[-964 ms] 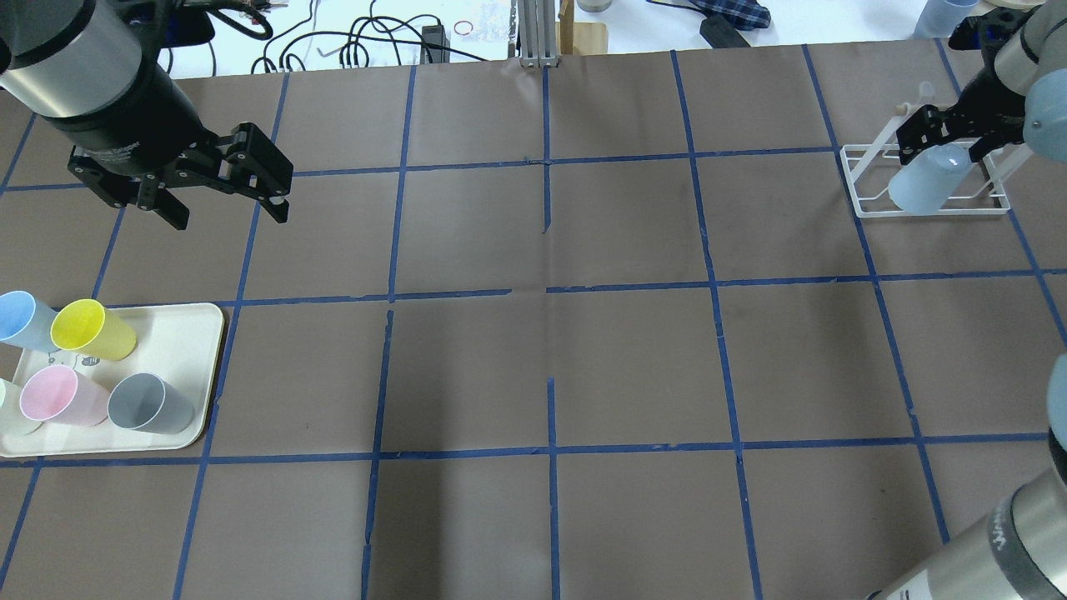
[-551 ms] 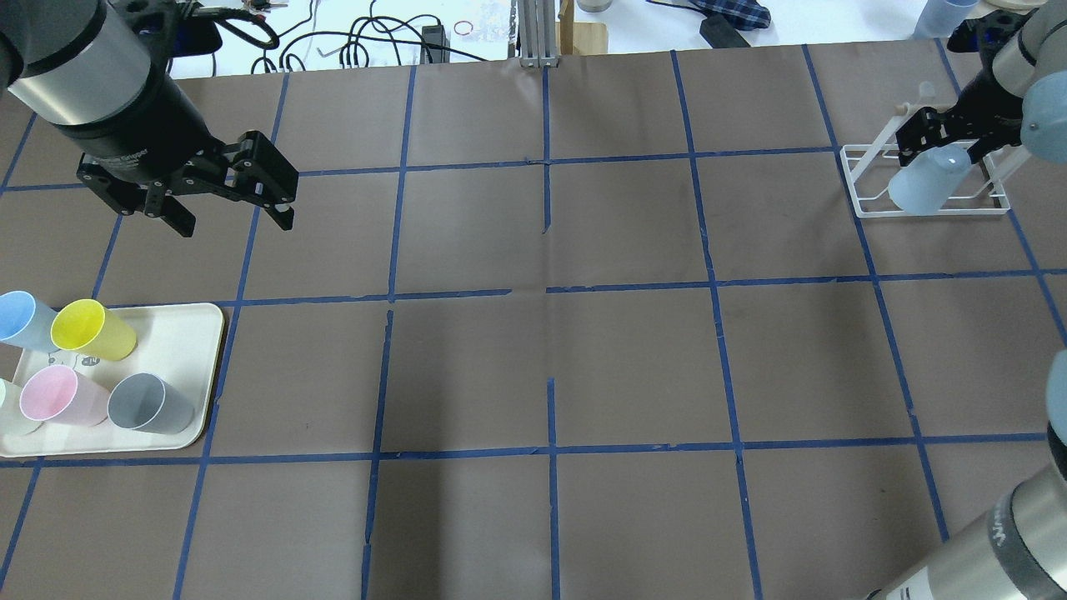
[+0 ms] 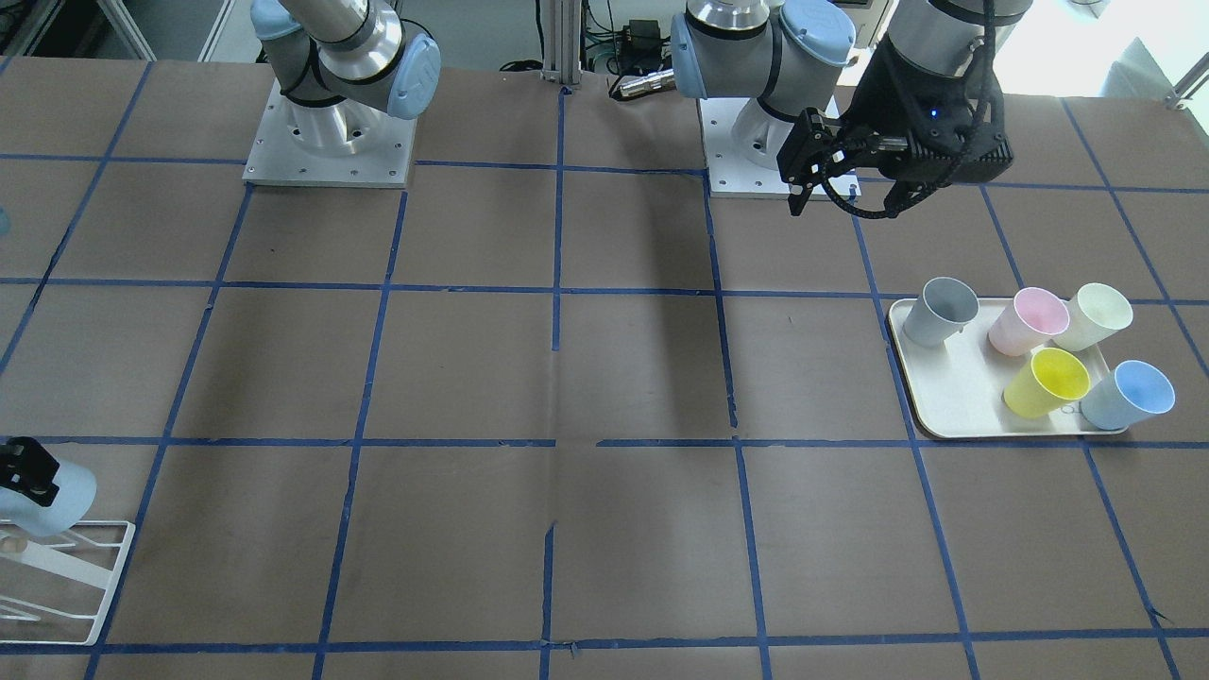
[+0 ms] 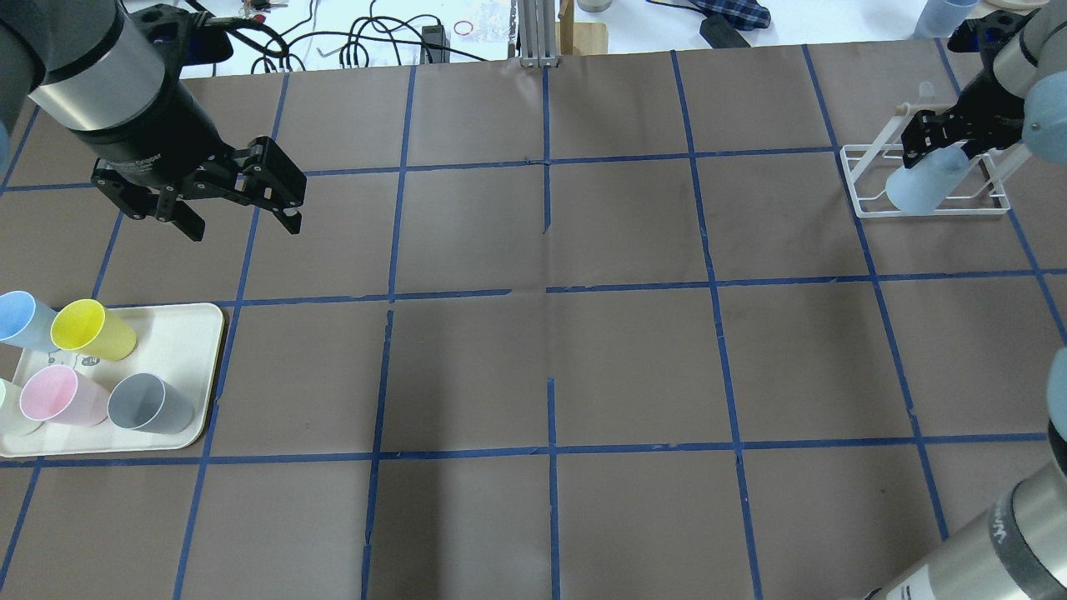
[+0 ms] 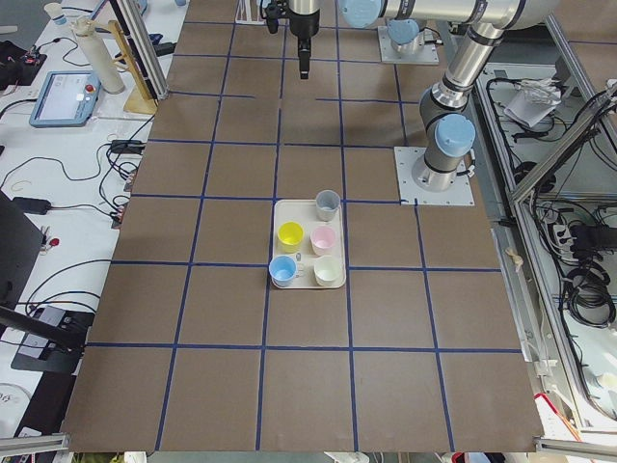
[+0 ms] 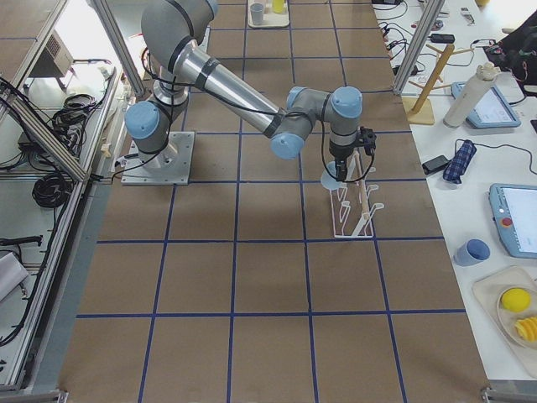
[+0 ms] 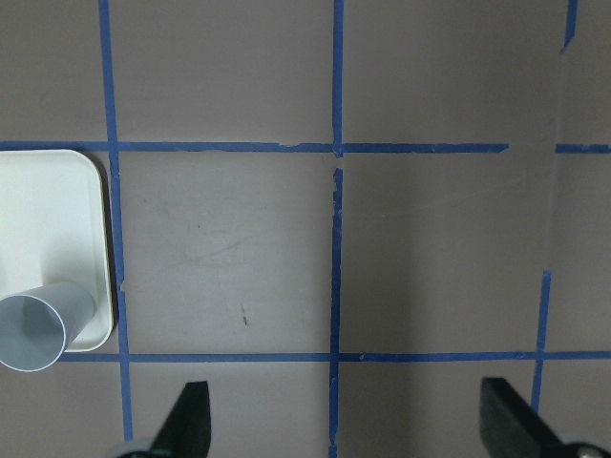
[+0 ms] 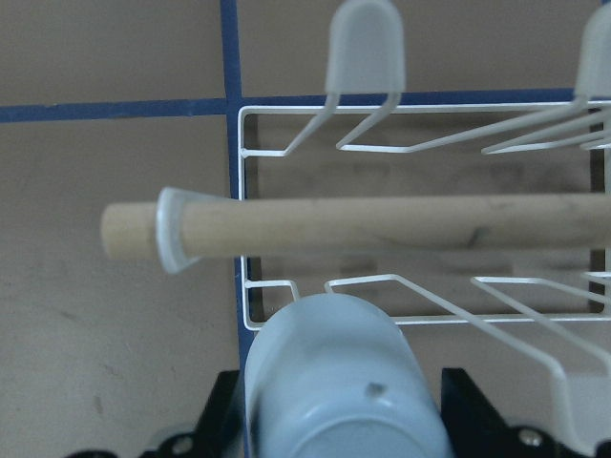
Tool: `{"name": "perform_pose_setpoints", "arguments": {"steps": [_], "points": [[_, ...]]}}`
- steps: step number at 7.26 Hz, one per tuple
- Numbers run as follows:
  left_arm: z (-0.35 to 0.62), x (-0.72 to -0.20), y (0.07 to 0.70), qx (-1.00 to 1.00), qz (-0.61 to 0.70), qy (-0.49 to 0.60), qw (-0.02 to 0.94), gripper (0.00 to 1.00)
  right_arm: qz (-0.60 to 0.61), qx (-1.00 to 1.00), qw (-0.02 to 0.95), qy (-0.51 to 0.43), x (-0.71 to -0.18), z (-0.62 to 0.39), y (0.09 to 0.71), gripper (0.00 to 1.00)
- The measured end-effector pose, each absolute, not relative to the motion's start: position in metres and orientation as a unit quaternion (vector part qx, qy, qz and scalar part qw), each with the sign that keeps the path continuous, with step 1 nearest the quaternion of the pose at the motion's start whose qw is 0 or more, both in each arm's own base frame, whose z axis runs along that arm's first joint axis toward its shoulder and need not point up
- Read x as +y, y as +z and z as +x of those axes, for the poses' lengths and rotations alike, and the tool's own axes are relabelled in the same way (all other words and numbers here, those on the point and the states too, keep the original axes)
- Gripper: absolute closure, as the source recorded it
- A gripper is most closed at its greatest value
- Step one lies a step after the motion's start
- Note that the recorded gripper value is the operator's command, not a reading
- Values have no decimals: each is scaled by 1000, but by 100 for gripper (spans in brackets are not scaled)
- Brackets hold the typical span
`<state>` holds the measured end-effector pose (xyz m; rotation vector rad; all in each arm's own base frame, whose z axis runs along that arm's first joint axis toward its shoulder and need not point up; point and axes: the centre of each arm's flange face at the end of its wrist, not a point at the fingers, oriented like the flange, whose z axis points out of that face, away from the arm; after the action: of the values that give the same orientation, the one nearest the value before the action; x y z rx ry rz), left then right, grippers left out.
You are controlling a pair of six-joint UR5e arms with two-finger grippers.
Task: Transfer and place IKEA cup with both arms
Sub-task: 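Grasp and lift the pale blue cup with the right gripper while the left arm advances, then carry the cup toward the left gripper while the left arm raises to meet it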
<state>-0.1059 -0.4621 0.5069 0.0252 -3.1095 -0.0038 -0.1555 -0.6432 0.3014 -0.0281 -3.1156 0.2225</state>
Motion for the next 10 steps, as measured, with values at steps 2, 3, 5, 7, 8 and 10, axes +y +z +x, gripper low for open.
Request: {"name": "perform_pose_setpoints", "arguments": {"steps": [2, 3, 5, 7, 8, 10], "points": [[-111, -462, 509, -999, 5, 3, 51, 0, -4, -997, 9, 78, -644, -155, 309, 54], [-119, -462, 511, -995, 5, 7, 96, 0, -2, -996, 11, 83, -643, -155, 319, 54], [-131, -465, 511, -987, 6, 6, 159, 0, 3, -995, 17, 95, -630, -147, 363, 53], [-140, -466, 511, -979, 7, 4, 205, 0, 6, -995, 14, 97, -600, -129, 422, 53], [-147, -467, 512, -969, 8, 4, 245, 0, 5, -996, 1, 93, -582, -118, 445, 53], [-160, -466, 491, -942, -5, -6, 334, 0, -2, -996, -44, 72, -550, -96, 475, 53]]}}
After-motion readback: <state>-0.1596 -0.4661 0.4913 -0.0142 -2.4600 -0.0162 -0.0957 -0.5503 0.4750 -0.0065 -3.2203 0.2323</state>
